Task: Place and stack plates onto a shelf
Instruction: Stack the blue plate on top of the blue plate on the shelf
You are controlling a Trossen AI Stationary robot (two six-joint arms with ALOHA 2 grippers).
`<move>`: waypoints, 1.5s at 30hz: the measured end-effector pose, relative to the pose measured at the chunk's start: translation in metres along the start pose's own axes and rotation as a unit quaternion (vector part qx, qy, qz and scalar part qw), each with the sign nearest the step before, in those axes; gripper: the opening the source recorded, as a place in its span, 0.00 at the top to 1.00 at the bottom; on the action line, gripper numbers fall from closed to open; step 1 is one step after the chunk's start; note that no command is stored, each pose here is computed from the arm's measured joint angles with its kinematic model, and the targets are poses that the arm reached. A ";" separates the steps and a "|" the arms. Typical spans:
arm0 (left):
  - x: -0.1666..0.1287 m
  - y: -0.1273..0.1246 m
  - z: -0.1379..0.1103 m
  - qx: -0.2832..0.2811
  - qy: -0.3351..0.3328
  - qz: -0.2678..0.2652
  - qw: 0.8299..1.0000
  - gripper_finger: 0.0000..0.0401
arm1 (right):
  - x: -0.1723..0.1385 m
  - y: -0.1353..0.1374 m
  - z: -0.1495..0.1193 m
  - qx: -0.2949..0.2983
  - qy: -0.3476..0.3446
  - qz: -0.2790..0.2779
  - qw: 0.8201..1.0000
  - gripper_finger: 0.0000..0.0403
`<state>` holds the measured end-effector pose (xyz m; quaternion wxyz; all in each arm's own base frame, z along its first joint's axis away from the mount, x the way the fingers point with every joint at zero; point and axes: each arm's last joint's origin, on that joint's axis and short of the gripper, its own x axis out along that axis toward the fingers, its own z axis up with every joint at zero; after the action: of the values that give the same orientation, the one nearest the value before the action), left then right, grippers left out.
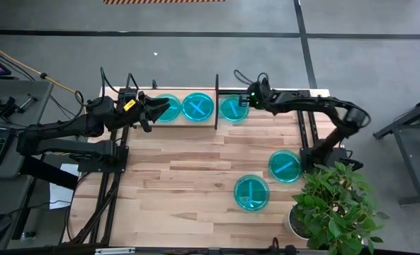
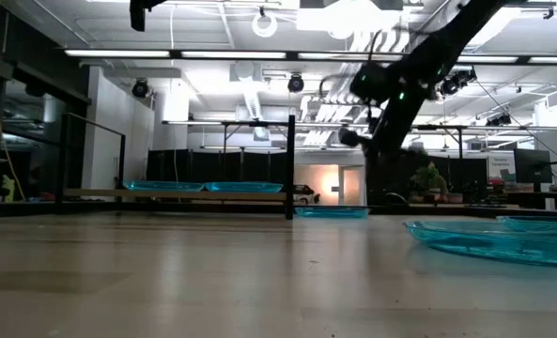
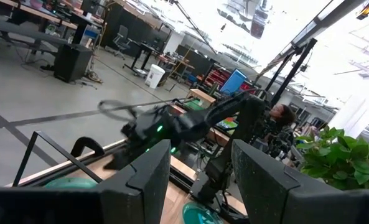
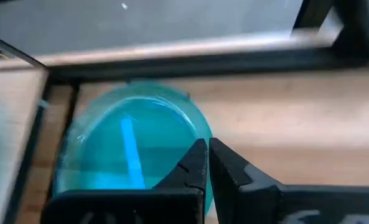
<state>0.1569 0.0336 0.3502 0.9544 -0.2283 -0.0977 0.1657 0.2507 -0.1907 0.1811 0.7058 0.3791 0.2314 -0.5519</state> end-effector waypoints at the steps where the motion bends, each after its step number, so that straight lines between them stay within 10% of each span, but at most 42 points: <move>1: 0.000 0.000 0.000 0.000 0.000 0.000 1.000 0.60 | -0.008 -0.002 0.005 -0.008 -0.006 0.003 1.000 1.00; 13: 0.000 0.000 0.000 -0.001 0.000 0.000 1.000 0.60 | -0.061 -0.015 0.019 -0.048 0.034 0.063 0.996 1.00; 21: 0.000 0.000 0.000 -0.015 -0.001 -0.001 1.000 0.60 | -0.024 -0.016 -0.018 0.007 0.040 0.083 0.996 0.94; 33: 0.000 0.000 0.000 -0.028 -0.001 -0.001 1.000 0.60 | 0.037 -0.030 -0.033 0.086 0.004 0.062 0.994 0.55; 45: 0.000 0.000 0.000 -0.039 0.000 -0.001 0.999 0.60 | 0.067 0.001 -0.030 0.046 -0.003 0.015 0.999 0.53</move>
<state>0.1569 0.0336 0.3503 0.9448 -0.2655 -0.1045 0.1612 0.2738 -0.2072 0.1135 0.6965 0.4129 0.1982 -0.5524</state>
